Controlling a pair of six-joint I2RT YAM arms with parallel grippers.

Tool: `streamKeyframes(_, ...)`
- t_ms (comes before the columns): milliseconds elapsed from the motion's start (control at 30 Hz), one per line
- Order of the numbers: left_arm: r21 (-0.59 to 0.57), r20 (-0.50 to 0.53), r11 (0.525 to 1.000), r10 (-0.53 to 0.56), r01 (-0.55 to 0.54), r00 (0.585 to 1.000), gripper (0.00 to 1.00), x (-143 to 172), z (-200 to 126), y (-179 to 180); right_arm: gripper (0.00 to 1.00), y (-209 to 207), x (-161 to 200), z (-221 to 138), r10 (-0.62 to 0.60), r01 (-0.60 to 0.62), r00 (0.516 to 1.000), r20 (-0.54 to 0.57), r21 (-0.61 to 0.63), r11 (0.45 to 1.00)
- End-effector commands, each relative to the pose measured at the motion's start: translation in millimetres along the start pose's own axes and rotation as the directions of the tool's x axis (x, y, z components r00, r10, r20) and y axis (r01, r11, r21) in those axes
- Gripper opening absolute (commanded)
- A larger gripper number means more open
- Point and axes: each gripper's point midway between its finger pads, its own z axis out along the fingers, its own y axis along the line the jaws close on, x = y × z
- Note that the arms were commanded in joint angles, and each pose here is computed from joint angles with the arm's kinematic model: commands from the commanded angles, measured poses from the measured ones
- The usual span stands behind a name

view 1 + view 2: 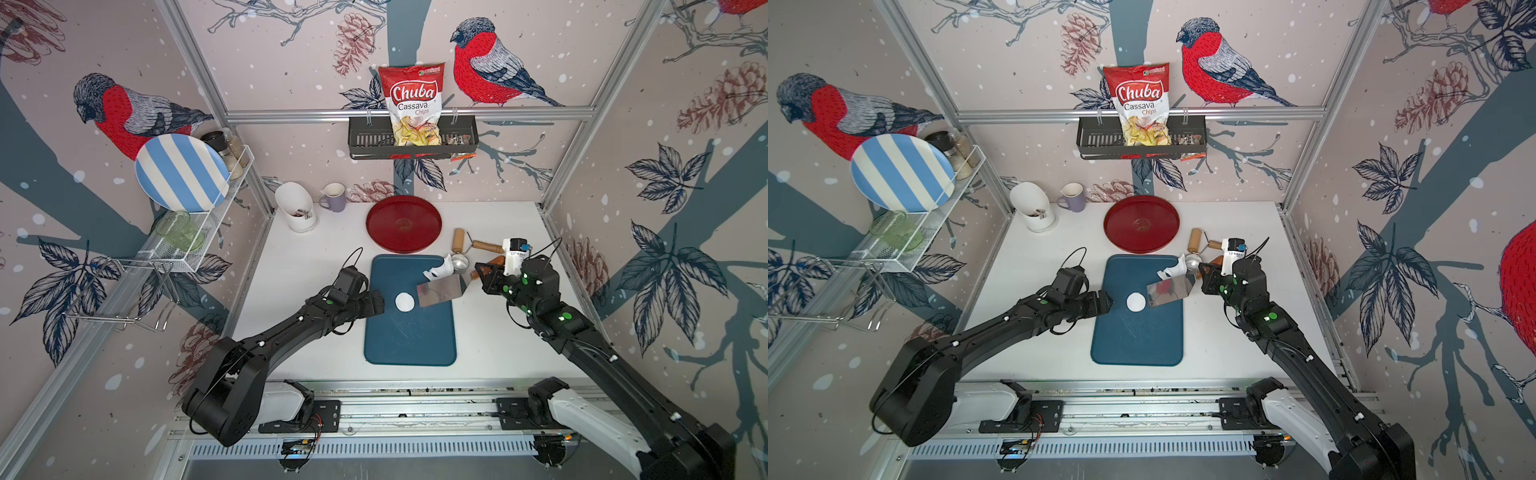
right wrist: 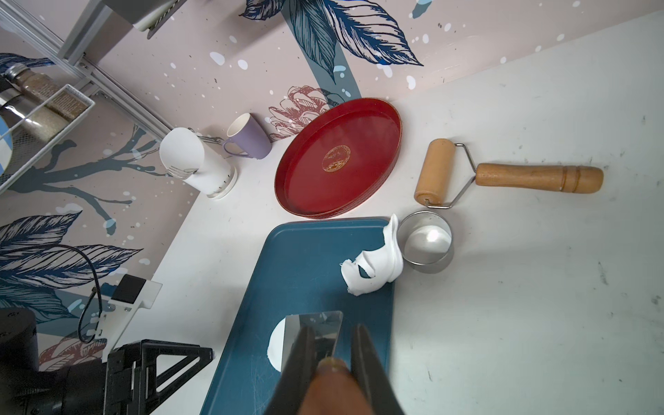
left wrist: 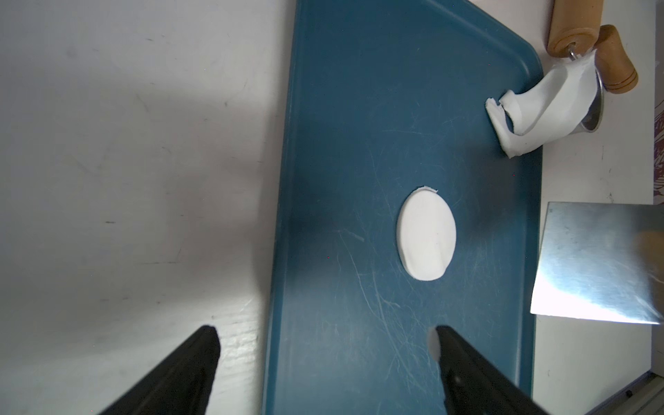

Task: Roll out the dumpling wrappers from the dough
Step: Scoop the dumpling wrapper from the work surface.

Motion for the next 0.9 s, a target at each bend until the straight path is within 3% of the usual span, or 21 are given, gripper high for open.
streamKeyframes(0,0.024,0.023,0.999,0.027,-0.027,0.999,0.95,-7,3,-8,0.0,1,-5,3,0.023,-0.023,1.0,0.002,-0.002,1.0)
streamKeyframes(867,0.049,-0.052,0.998,0.05,-0.047,0.997,0.95,10,31,-19,0.0,-14,12,16,0.031,-0.031,0.999,-0.027,0.031,0.999)
